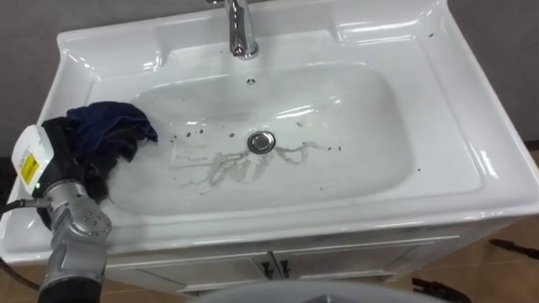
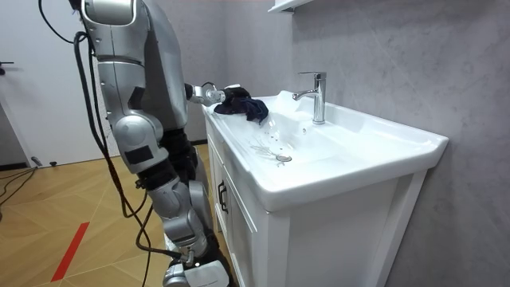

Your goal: Wipe basin

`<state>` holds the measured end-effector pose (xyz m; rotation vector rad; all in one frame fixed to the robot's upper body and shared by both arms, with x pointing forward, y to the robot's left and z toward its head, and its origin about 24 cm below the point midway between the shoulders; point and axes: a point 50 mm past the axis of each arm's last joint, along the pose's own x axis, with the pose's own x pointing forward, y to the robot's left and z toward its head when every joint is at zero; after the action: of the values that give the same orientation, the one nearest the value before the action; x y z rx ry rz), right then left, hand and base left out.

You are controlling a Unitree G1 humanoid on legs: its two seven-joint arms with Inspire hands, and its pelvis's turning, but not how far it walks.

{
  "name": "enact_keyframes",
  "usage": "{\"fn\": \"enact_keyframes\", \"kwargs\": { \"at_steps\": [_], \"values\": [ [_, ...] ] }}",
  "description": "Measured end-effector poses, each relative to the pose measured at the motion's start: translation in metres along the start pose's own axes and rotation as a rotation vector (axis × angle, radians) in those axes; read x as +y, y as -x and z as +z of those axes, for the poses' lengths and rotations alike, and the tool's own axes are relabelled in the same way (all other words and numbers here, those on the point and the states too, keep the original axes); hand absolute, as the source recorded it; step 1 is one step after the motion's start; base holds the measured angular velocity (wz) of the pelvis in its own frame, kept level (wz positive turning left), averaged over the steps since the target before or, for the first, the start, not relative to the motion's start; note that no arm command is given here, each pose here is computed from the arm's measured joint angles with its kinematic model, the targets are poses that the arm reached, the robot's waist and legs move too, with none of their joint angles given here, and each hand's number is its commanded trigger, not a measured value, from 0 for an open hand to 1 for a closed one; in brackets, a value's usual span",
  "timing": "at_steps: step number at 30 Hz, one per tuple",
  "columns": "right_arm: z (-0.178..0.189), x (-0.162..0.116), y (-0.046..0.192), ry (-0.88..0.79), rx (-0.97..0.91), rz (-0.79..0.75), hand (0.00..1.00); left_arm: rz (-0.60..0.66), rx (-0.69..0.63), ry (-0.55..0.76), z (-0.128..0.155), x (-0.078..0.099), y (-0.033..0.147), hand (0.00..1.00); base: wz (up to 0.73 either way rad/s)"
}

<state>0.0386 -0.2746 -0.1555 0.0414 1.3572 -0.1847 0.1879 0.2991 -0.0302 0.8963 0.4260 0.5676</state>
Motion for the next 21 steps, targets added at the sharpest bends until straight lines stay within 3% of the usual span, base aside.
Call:
{"fn": "enact_keyframes", "kwargs": {
  "at_steps": [8, 16, 21],
  "values": [
    [0.005, 0.007, -0.002, 0.018, -0.035, 0.017, 0.0, 0.002, -0.115, 0.001, 0.027, 0.002, 0.001, 1.0, 0.15],
    [0.009, 0.008, -0.003, 0.025, -0.058, 0.007, 0.0, 0.077, -0.33, 0.085, 0.078, 0.02, 0.006, 1.0, 0.0],
    [0.01, 0.007, -0.003, 0.028, -0.074, 0.007, 0.0, 0.051, -0.384, 0.098, 0.087, 0.015, 0.012, 1.0, -0.03]
  ]
}}
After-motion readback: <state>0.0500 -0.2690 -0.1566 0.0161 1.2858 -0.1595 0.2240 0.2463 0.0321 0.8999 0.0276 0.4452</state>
